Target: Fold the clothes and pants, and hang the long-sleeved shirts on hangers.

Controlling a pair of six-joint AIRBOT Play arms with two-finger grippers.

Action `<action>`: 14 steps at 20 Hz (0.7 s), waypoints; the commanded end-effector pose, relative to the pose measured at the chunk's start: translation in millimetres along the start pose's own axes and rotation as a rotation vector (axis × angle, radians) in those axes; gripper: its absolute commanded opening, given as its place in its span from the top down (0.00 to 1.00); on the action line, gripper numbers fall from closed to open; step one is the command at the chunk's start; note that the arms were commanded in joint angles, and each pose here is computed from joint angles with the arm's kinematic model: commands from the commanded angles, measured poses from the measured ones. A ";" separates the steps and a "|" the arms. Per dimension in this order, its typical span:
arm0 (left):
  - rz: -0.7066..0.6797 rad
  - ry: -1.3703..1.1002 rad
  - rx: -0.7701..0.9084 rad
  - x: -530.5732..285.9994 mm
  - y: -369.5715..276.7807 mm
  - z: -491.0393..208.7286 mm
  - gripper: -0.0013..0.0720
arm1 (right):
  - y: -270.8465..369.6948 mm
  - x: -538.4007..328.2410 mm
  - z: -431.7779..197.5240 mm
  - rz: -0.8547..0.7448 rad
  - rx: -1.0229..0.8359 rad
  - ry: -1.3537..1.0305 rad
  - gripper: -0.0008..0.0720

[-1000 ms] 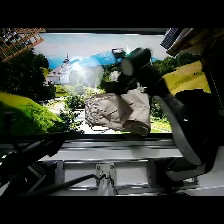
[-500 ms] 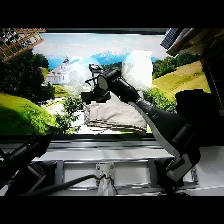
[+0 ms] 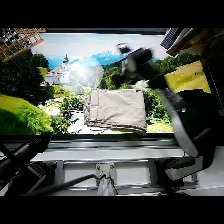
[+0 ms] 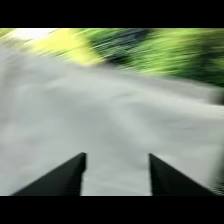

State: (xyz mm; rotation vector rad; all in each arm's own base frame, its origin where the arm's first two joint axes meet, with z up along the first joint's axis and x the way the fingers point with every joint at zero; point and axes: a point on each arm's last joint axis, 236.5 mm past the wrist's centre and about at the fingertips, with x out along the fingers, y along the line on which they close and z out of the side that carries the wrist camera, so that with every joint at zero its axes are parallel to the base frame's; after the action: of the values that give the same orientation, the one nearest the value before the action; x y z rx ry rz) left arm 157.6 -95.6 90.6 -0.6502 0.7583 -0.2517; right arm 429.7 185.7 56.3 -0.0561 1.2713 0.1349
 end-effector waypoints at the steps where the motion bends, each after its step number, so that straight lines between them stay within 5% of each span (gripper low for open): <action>1: 0.058 0.025 0.012 11.5 9.6 -3.6 0.97 | -117.2 -28.9 7.8 -0.075 0.213 -0.073 0.44; 5: 0.193 0.088 0.066 51.8 20.3 -3.9 0.97 | -169.4 -14.5 -39.8 0.127 0.417 -0.066 0.44; 9: 0.224 0.134 0.219 109.8 -4.0 11.3 0.97 | -130.0 19.6 -86.3 0.465 0.387 -0.036 0.42; 11: 0.227 0.134 0.314 138.9 -27.0 31.3 0.96 | -111.1 37.0 -102.5 0.550 0.369 -0.034 0.27; 14: 0.202 0.042 0.367 168.3 -63.1 78.2 0.95 | -99.7 68.3 -133.2 0.576 0.377 0.010 0.26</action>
State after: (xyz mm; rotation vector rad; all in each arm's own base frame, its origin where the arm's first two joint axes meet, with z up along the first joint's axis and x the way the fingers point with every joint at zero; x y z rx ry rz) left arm 282.2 -160.4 60.1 -0.2866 0.8756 -0.1800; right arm 350.2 61.7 -26.7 0.5760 1.3042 0.3142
